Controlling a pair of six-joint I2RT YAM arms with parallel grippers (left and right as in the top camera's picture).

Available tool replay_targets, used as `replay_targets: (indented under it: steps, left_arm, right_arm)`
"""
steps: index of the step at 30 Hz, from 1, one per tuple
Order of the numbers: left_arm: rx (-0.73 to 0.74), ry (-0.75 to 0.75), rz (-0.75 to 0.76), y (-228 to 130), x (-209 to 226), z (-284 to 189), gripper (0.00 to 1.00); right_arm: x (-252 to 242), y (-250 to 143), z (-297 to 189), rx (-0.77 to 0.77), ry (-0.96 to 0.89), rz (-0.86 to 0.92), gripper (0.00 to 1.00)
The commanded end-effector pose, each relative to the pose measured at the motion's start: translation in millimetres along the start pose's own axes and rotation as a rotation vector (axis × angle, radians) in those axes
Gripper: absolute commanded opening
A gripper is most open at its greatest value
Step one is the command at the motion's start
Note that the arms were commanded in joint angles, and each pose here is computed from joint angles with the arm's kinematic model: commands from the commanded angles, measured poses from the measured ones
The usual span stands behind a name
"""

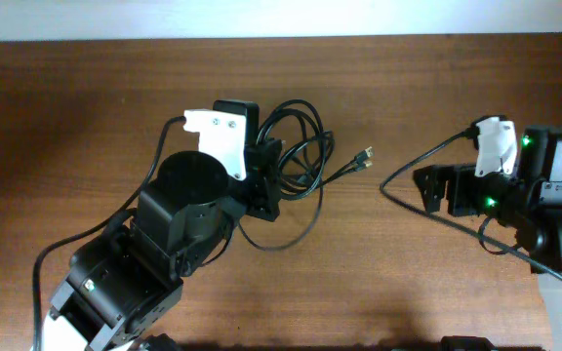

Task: Untangle cables
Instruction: 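Pull the coil leftward with the left gripper while the right holds a strand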

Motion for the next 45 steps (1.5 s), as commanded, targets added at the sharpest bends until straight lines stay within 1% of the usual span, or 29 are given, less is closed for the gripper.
replay_targets:
  steps: [1, 3, 7, 8, 10, 11, 15, 20, 23, 25, 27, 33, 34, 36, 39, 41, 45]
  left_arm:
    - [-0.004, -0.081, 0.013, 5, -10, -6, 0.00]
    - [0.028, -0.188, 0.062, 2, -24, 2, 0.00]
    - [0.074, -0.336, 0.072, -1, -45, 20, 0.00]
    - [0.091, -0.364, 0.073, -3, -49, 24, 0.00]
    - [0.105, -0.366, 0.072, -5, -50, 31, 0.00]
    - [0.107, -0.390, 0.073, -5, -53, 33, 0.00]
    - [0.073, -0.485, 0.080, 3, -65, 29, 0.00]
    - [0.075, -0.498, 0.076, 3, -67, 29, 0.00]
    - [0.050, -0.443, 0.071, 6, -61, 32, 0.00]
    - [0.039, -0.434, 0.070, 8, -61, 32, 0.00]
    - [0.026, -0.391, 0.035, 10, -56, 34, 0.00]
    - [0.027, -0.387, -0.009, 11, -56, 34, 0.00]
    - [0.038, -0.403, -0.037, 11, -58, 33, 0.00]
    - [0.057, -0.466, -0.033, 9, -65, 31, 0.00]
    - [0.107, -0.520, -0.032, 3, -72, 38, 0.00]
    - [0.115, -0.550, -0.029, 2, -75, 37, 0.00]
    - [0.147, -0.677, -0.017, 1, -87, 28, 0.00]
  right_arm:
    - [43, 5, -22, -0.094, 0.339, -0.166, 0.99]
    - [52, 5, -28, -0.114, 0.410, -0.179, 0.99]
    - [54, 4, -29, -0.116, 0.426, -0.179, 0.99]
    - [54, 5, -29, -0.117, 0.426, -0.180, 0.99]
    - [54, 6, -29, -0.122, 0.425, -0.183, 0.99]
    - [54, 6, -29, -0.122, 0.425, -0.183, 0.99]
    - [54, 6, -29, -0.120, 0.425, -0.182, 0.99]
    - [54, 6, -29, -0.120, 0.425, -0.182, 0.99]
    - [54, 5, -29, -0.116, 0.426, -0.179, 0.99]
    - [54, 4, -28, -0.113, 0.426, -0.178, 0.99]
    - [54, 4, -28, -0.113, 0.424, -0.178, 0.99]
    - [51, 5, -27, -0.111, 0.400, -0.178, 0.99]
    - [51, 5, -27, -0.112, 0.399, -0.178, 0.99]
    - [51, 6, -27, -0.119, 0.399, -0.182, 0.99]
    - [51, 7, -28, -0.124, 0.398, -0.185, 0.99]
    - [51, 8, -28, -0.130, 0.397, -0.189, 0.99]
    - [48, 15, -27, -0.162, 0.369, -0.207, 0.98]
Point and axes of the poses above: each gripper's point midway between its finger pads, its own z axis out along the fingers, its own x axis along the line the jaws close on, y = z × x, the point moved 6 cm from there along -z, back along the fingers
